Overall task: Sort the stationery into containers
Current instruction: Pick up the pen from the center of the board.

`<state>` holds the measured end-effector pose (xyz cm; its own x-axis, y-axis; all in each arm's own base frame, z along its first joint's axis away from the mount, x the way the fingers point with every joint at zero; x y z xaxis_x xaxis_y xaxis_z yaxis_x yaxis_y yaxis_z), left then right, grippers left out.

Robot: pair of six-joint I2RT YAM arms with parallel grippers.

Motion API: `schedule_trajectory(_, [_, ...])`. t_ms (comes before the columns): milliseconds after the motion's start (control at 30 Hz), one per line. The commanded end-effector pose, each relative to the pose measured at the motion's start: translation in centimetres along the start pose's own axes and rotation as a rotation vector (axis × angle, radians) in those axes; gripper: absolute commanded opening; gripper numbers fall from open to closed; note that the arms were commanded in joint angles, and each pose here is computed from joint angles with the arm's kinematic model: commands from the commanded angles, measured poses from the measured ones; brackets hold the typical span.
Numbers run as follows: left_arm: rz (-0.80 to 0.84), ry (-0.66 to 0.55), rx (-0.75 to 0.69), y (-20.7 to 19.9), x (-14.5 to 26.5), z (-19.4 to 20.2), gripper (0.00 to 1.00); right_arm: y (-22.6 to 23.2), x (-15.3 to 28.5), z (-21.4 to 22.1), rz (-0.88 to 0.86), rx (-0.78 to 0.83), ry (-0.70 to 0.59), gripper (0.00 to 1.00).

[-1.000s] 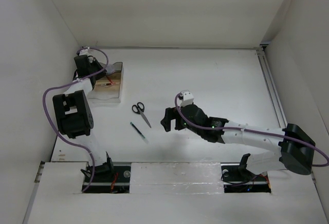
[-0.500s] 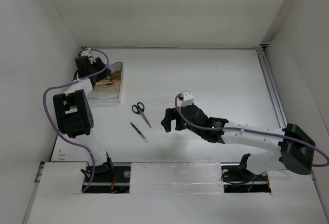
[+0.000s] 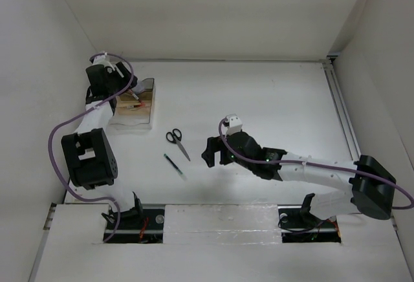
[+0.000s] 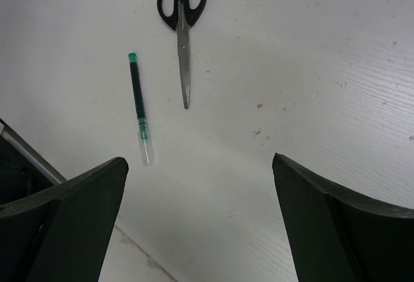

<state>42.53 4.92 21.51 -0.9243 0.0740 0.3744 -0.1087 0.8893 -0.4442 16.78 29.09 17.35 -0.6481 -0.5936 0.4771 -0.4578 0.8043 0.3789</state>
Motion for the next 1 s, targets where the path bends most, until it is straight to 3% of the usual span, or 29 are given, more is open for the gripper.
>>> schedule_trajectory(0, [0.019,0.006,-0.023,-0.6,0.2,-0.9,0.62,2.1,-0.1,-1.8,-0.094,0.018,-0.047,1.0])
schedule_trajectory(133, [0.004,-0.045,-0.087,-1.9,3.0,-3.7,0.81,3.4,-2.4,-1.3,-0.121,0.109,0.052,1.0])
schedule_trajectory(167, [-0.03,-0.052,-0.118,-2.1,4.4,-4.3,0.98,3.7,-3.0,-1.2,-0.129,0.14,0.075,1.0])
schedule_trajectory(200, [-0.047,-0.05,-0.136,-2.2,5.1,-4.6,1.0,3.9,-3.4,-0.6,-0.139,0.163,0.132,1.0])
schedule_trajectory(433, [-0.117,0.055,-0.269,-3.0,10.4,-5.5,1.0,7.0,-7.8,1.8,-0.143,0.29,0.281,0.93])
schedule_trajectory(633, [-0.025,0.128,-0.341,-4.6,14.4,-4.6,1.0,7.6,-9.3,4.7,-0.111,0.347,0.363,0.81])
schedule_trajectory(733, [0.071,0.165,-0.349,-5.5,15.2,-3.7,1.0,7.4,-10.4,6.4,-0.084,0.367,0.405,0.74])
schedule_trajectory(900, [0.1,0.184,-0.35,-5.5,15.3,-3.0,1.0,7.0,-11.3,8.0,-0.021,0.396,0.433,0.63])
schedule_trajectory(967, [0.1,0.184,-0.35,-5.5,15.3,-3.0,1.0,7.1,-11.9,8.2,-0.006,0.402,0.437,0.63])
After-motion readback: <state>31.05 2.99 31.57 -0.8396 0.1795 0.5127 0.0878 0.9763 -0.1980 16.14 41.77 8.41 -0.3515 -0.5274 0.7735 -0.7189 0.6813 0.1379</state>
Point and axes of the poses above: each gripper's point midway between its finger pads, its own x axis back along the fingers, its own y axis along the line the jaws close on, z = x × y, the point moved 7 cm from there along x, back along the fingers
